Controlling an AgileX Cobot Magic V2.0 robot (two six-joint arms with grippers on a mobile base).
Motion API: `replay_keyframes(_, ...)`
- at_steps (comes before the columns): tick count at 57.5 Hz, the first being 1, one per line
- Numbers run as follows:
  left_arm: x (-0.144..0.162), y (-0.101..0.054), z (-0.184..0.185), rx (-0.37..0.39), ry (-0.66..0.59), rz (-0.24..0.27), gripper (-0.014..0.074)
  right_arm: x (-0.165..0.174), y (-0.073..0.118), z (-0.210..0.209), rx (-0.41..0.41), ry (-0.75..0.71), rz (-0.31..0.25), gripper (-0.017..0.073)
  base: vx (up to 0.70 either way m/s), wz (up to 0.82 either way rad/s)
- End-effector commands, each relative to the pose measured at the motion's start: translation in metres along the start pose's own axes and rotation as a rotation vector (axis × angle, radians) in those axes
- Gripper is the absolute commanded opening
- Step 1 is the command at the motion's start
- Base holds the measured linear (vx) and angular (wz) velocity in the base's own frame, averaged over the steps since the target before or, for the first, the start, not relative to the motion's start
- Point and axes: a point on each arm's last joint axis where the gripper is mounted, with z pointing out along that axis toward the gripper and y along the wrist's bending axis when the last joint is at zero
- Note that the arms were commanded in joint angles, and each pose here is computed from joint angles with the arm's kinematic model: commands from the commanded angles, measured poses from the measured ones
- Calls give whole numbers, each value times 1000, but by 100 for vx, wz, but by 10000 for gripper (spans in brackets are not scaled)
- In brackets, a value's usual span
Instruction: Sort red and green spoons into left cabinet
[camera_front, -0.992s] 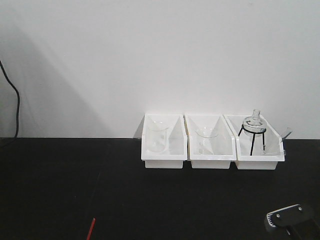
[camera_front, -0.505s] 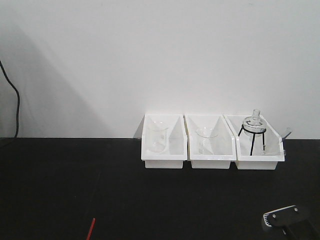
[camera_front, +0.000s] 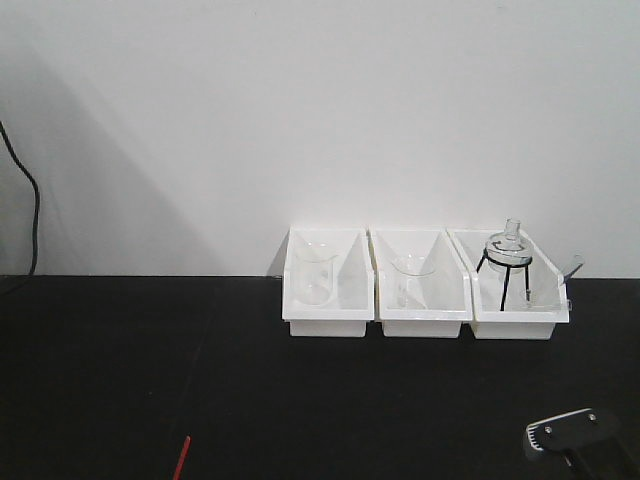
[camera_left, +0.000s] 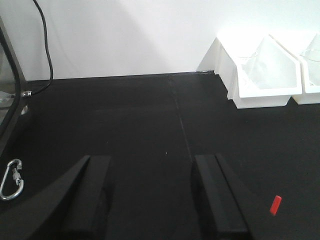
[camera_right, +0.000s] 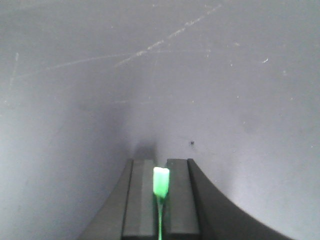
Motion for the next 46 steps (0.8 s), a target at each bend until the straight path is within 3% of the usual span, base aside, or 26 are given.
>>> replay_keyframes(1,-19,0,-6,-8,-116,-16,493,-17,-4,-12,38,-112,-8,-8,0,0)
replay_keyframes(13,-19,0,-6,-2,-111,-29,493,-35,-4,-41,47,-223,-19,-7,0,0)
replay_keyframes(24,-12,-6,-6,63,-31,-129,493,-55,1,-90,31,-349,-27,-5,0,0)
replay_keyframes(28,-7,-9,-4,88,28,-90,493,-58,3,-107,22,-388,-26,-4,0,0)
replay_keyframes(35,-2,-14,6,165,154,27,493,-58,7,-132,20,-465,-28,-4,0,0)
replay_keyframes(42,-8,-23,21,286,227,70,493,-56,9,-148,28,-516,-35,-4,0,0)
replay_keyframes(46,-13,-29,34,365,257,69,493,-54,9,-153,28,-530,-37,-4,0,0)
